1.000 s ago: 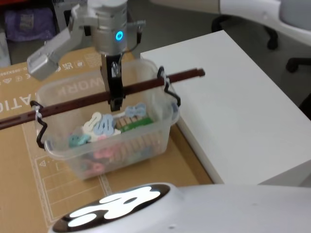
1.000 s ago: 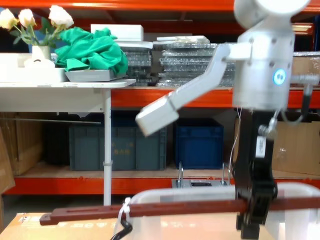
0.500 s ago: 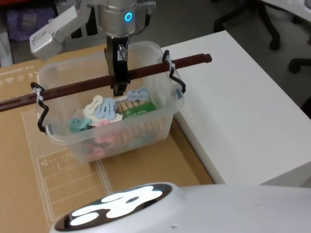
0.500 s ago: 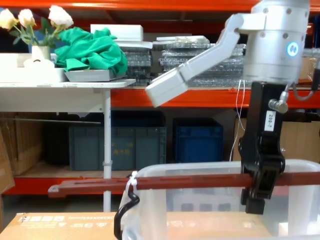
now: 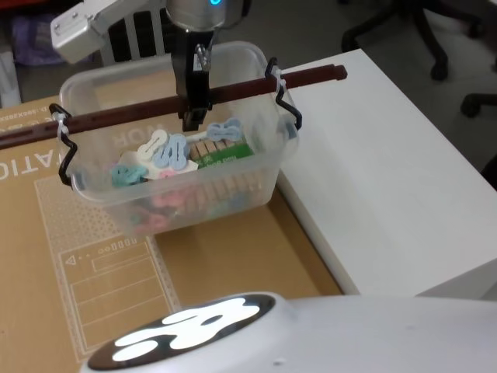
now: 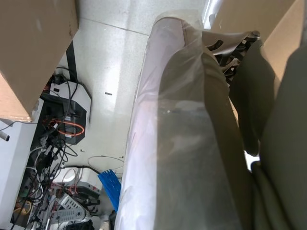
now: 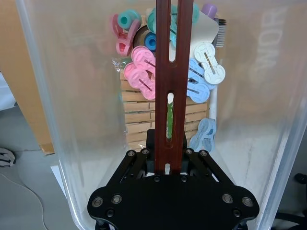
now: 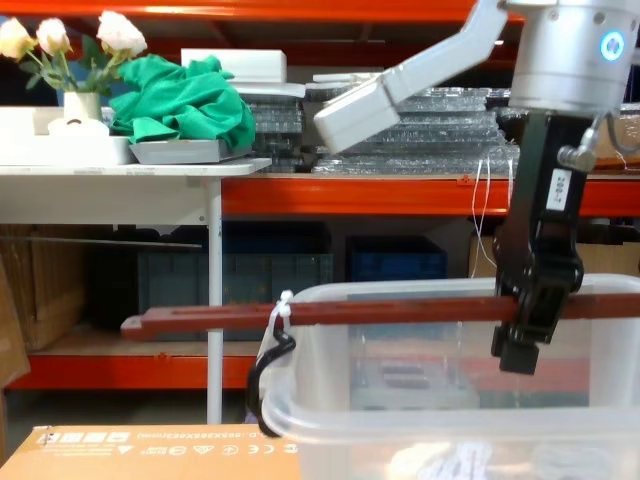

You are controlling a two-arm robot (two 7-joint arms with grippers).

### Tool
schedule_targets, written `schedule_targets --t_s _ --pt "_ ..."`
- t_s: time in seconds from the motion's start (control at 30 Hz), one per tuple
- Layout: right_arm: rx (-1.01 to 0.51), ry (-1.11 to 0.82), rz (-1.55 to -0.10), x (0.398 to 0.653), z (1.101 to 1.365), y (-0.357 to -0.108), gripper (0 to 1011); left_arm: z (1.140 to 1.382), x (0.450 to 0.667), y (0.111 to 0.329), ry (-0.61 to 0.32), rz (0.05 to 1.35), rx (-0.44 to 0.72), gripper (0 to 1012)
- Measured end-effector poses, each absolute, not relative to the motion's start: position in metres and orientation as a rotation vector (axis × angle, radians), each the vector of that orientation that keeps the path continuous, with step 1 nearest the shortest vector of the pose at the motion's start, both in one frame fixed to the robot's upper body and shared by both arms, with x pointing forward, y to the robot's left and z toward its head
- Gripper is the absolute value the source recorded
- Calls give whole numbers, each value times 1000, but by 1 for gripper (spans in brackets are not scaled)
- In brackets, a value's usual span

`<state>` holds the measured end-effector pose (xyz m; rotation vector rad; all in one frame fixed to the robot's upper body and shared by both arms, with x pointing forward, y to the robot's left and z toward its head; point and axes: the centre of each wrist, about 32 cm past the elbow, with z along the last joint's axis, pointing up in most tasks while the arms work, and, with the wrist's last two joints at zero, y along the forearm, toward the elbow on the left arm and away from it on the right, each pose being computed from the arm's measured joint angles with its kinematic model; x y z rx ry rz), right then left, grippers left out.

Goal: Use one hand to grasp the basket and place it at the designated location.

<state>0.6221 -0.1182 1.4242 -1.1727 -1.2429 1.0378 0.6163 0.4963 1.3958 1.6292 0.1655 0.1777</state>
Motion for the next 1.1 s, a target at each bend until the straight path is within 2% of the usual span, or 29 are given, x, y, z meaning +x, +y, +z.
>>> schedule_targets --t_s 0.4,1.1 --pt "-1204 -1255 937 618 1454 -139 221 1396 616 496 165 178 1629 0" --pt "-1270 -1248 773 601 1489 -175 221 1396 616 496 165 178 1629 0"
